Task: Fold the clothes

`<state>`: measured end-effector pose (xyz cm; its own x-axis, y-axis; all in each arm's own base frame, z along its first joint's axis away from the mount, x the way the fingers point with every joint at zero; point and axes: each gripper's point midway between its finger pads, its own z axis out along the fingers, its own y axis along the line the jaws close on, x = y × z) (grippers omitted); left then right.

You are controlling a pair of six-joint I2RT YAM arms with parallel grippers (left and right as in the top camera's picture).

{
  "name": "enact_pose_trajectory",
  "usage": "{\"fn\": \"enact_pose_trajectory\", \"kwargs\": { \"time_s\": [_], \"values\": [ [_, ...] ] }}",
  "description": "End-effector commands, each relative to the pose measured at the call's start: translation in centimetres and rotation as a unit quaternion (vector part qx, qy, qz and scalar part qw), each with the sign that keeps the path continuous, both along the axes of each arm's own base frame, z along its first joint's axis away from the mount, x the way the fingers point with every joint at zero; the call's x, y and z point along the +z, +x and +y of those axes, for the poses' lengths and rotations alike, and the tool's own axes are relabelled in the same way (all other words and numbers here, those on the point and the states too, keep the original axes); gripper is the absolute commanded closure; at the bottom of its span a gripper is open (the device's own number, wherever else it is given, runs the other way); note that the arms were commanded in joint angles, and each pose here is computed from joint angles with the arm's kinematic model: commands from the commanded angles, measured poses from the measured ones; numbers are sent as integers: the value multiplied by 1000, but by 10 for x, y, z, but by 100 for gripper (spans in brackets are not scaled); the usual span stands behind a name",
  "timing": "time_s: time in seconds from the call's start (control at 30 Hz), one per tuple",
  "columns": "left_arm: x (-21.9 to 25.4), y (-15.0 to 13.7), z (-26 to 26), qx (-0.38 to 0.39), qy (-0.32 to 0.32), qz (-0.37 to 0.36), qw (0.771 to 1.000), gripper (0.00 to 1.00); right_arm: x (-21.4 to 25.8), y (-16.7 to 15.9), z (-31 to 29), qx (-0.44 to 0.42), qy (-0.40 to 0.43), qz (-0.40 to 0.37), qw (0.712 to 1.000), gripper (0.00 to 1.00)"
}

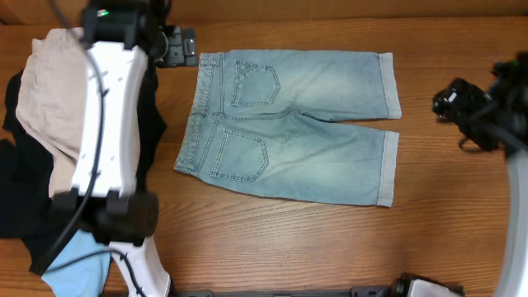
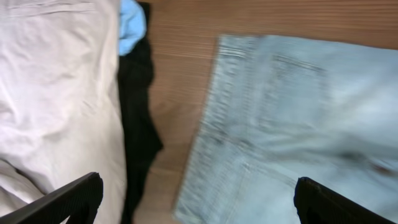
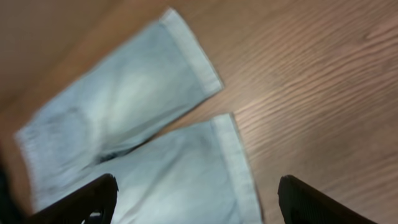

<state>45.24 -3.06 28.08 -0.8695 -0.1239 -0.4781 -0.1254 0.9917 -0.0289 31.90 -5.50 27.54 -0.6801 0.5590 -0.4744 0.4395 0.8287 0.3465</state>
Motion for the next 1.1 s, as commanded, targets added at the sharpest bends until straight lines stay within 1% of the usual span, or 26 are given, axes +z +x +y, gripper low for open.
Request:
{"fn": "enact_pose_trajectory", "kwargs": {
  "time_s": [0.0, 0.07, 0.13, 0.3, 0.37, 0.4, 0.53, 0.6, 0.73, 0.87, 1.07],
  "values": [
    [7, -20, -31, -42, -71, 20, 996, 0, 20, -31, 21, 2, 18, -12, 1000, 14],
    [3, -30, -38, -42, -93, 42, 994, 0, 22, -49, 29, 3, 24, 0, 1000, 14],
    [-3, -39, -38, -29, -99, 66, 992, 0, 20, -64, 33, -8, 29, 15, 999, 14],
    [-10, -64, -25, 17, -78, 113, 990, 0, 3, -88, 39, -29, 46, 47, 997, 14],
    [-8, -69, -21, 26, -67, 115, 991, 0, -9, -95, 40, -41, 55, 60, 996, 13],
    [-7, -77, -19, 48, -64, 115, 990, 0, -23, -99, 41, -54, 65, 71, 994, 14],
    [-10, -95, -7, 105, -30, 114, 987, 0, -56, -101, 42, -72, 80, 89, 990, 13],
    [-18, -102, -5, 121, -18, 113, 986, 0, -74, -101, 43, -72, 84, 103, 989, 13],
    [-51, -115, -9, 133, -25, 139, 981, 0, -107, -104, 43, -73, 86, 131, 985, 13],
    [-97, -122, -8, 148, -22, 170, 974, 0, -125, -101, 43, -73, 87, 137, 984, 14],
    [-159, -124, 2, 225, -38, 180, 957, 0, -133, -100, 44, -68, 85, 143, 984, 18]
  ]
}}
